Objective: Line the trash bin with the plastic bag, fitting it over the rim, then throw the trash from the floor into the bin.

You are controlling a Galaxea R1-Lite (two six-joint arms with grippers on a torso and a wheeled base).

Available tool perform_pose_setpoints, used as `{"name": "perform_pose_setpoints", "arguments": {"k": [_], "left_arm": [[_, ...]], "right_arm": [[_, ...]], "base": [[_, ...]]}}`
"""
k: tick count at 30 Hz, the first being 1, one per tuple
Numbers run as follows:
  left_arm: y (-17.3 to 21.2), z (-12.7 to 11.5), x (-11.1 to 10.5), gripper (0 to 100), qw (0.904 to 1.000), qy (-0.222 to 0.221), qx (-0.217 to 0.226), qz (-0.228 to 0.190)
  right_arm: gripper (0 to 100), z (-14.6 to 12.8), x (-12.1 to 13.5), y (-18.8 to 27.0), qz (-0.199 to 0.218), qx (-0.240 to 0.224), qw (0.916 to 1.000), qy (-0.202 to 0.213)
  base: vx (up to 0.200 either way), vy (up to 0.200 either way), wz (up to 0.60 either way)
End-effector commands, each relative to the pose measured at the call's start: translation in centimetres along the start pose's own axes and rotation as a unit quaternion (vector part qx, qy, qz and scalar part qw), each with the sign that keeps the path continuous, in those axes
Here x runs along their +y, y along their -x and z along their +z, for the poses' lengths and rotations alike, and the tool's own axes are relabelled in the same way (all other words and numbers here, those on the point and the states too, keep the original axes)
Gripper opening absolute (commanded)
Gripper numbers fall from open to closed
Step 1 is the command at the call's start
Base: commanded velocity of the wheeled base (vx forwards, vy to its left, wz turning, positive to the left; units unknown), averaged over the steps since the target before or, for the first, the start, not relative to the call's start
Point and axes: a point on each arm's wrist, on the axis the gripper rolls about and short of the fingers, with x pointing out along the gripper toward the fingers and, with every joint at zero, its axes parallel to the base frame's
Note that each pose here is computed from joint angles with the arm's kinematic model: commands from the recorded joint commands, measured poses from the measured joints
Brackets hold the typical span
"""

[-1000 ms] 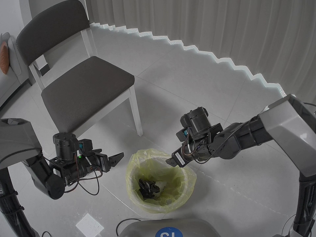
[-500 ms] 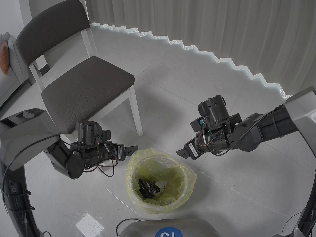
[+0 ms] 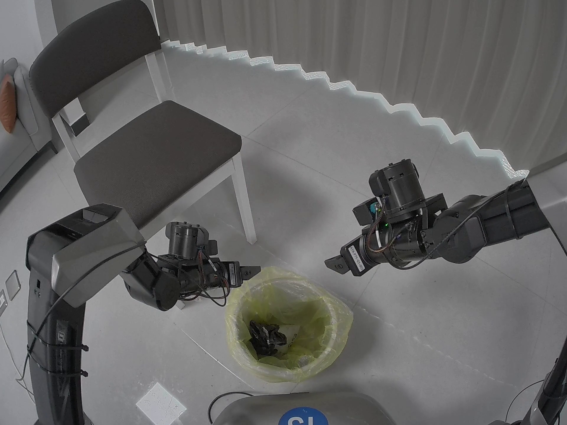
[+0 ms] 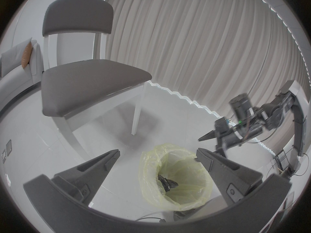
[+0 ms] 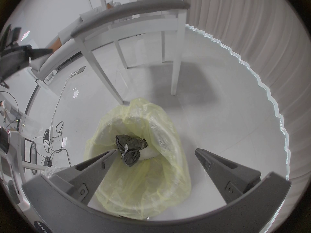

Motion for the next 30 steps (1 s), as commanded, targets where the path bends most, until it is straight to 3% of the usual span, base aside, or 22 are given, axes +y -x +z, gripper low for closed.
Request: {"name": "perform_pose_setpoints", "arguments": {"k": [1, 10, 27, 28, 30], "left_arm": [[-1.9, -1.2, 0.5, 100, 0.9997, 0.008, 0.022, -0.003], [-3.6, -2.3, 0.9, 100, 0.9995, 0.008, 0.031, -0.002], [-4.8, -1.8, 1.0, 100, 0.9996, 0.011, 0.024, -0.004], [-4.8, -1.8, 1.0, 0, 0.9996, 0.011, 0.024, -0.003], [-4.8, -1.8, 1.1, 0, 0.9996, 0.013, 0.024, -0.002]], "right_arm": [[100, -0.1, -0.2, 0.1, -0.002, 0.001, 1.0000, -0.002], [100, -0.5, -0.3, -0.1, -0.002, 0.009, 1.0000, -0.003], [100, -1.2, -0.3, -0.6, -0.001, 0.019, 0.9998, -0.005], [100, -1.3, -0.3, -0.6, -0.001, 0.019, 0.9998, -0.005], [100, -1.3, -0.3, -0.7, -0.001, 0.021, 0.9998, -0.004]], "base": [[0.000, 0.000, 0.00], [0.000, 0.000, 0.00], [0.000, 0.000, 0.00], [0.000, 0.000, 0.00], [0.000, 0.000, 0.00]]}}
